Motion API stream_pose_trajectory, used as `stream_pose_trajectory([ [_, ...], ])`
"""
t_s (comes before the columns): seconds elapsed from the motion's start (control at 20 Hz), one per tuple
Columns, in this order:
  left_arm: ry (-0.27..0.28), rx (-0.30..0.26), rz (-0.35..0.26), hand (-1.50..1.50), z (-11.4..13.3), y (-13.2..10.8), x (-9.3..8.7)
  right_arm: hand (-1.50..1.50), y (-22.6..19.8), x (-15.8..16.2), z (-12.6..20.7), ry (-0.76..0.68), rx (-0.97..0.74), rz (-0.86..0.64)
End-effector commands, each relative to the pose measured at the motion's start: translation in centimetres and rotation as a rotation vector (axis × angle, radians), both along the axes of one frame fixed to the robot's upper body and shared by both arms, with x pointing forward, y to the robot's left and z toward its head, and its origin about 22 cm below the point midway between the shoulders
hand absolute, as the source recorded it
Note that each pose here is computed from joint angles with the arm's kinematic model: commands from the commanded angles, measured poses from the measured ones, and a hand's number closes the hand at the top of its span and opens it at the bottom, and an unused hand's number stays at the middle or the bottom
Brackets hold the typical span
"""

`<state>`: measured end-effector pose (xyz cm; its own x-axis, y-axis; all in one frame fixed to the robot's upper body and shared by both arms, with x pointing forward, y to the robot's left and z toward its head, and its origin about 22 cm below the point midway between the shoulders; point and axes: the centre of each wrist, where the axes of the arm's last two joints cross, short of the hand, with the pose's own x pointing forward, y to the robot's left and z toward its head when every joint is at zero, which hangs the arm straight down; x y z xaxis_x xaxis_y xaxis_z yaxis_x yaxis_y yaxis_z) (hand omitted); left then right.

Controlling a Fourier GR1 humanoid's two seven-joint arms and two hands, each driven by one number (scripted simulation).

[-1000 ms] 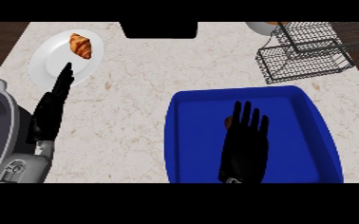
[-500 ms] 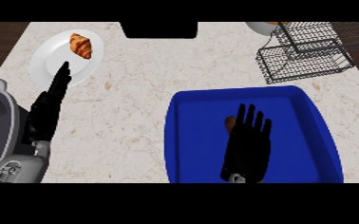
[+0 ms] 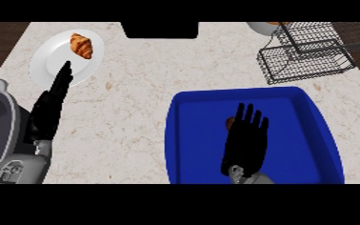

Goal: Pick the sweet potato from the tray and place it in the tiered basket

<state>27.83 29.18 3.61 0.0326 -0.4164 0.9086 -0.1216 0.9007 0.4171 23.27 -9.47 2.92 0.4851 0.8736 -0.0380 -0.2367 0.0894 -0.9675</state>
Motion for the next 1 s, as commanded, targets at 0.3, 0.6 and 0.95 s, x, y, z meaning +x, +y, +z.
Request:
stream_pose_trajectory([
  [0.3,0.002,-0.015,0.018,0.00,-0.8,0.5,0.4,-1.50,-0.1,1.3,0.2,0.068,0.022,-0.150],
  [0.6,0.002,0.005,-0.009,0.00,0.4,2.1,0.4,1.50,-1.5,2.2,-3.1,0.210,-0.138,0.008],
  [0.95,0.000,-0.003,0.003,0.00,-0.6,0.9,0.2,1.50,0.2,1.5,-0.5,0.111,0.024,-0.031],
])
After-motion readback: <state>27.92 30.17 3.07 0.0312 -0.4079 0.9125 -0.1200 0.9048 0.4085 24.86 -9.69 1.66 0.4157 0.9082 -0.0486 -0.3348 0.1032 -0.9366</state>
